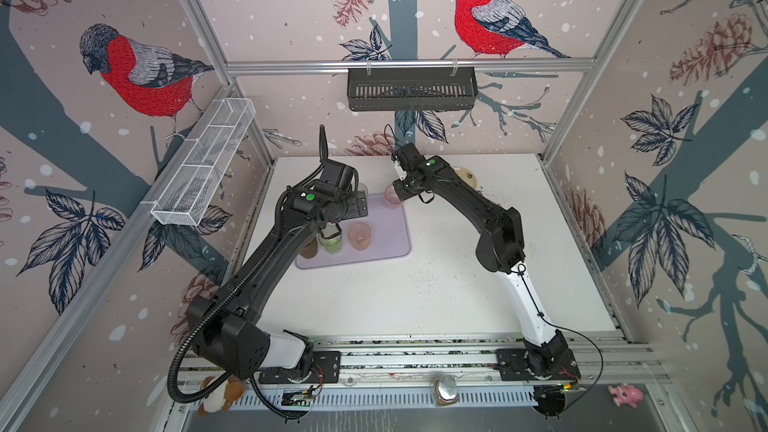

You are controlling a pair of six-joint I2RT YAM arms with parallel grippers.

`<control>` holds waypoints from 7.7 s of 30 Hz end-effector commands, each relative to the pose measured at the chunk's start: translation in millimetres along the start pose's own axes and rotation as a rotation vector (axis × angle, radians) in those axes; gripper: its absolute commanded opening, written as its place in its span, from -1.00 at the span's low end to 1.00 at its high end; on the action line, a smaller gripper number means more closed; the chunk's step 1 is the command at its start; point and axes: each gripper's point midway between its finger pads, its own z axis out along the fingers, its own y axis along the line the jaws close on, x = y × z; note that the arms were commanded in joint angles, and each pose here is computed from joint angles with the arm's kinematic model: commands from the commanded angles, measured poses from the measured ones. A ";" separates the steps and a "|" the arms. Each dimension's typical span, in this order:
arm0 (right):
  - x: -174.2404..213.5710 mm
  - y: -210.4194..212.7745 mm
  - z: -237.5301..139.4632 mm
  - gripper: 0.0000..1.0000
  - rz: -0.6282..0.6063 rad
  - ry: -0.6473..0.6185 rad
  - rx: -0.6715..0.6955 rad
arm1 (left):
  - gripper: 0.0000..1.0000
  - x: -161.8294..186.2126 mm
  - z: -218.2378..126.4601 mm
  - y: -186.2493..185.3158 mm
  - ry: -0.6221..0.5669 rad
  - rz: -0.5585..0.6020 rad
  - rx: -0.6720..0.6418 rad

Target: Place the glasses into the tray

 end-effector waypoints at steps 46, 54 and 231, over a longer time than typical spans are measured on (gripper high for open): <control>-1.1 13.4 34.2 -0.82 0.052 -0.024 -0.042 | 0.98 7.8 -5.6 12.8 -0.008 -0.037 -0.036; 0.6 12.0 35.9 -0.76 0.054 -0.021 -0.037 | 0.98 7.7 -5.5 12.6 -0.007 -0.034 -0.036; 57.7 -155.6 -178.8 0.48 0.318 -0.219 0.092 | 0.22 -93.8 258.9 -179.8 0.012 0.063 0.326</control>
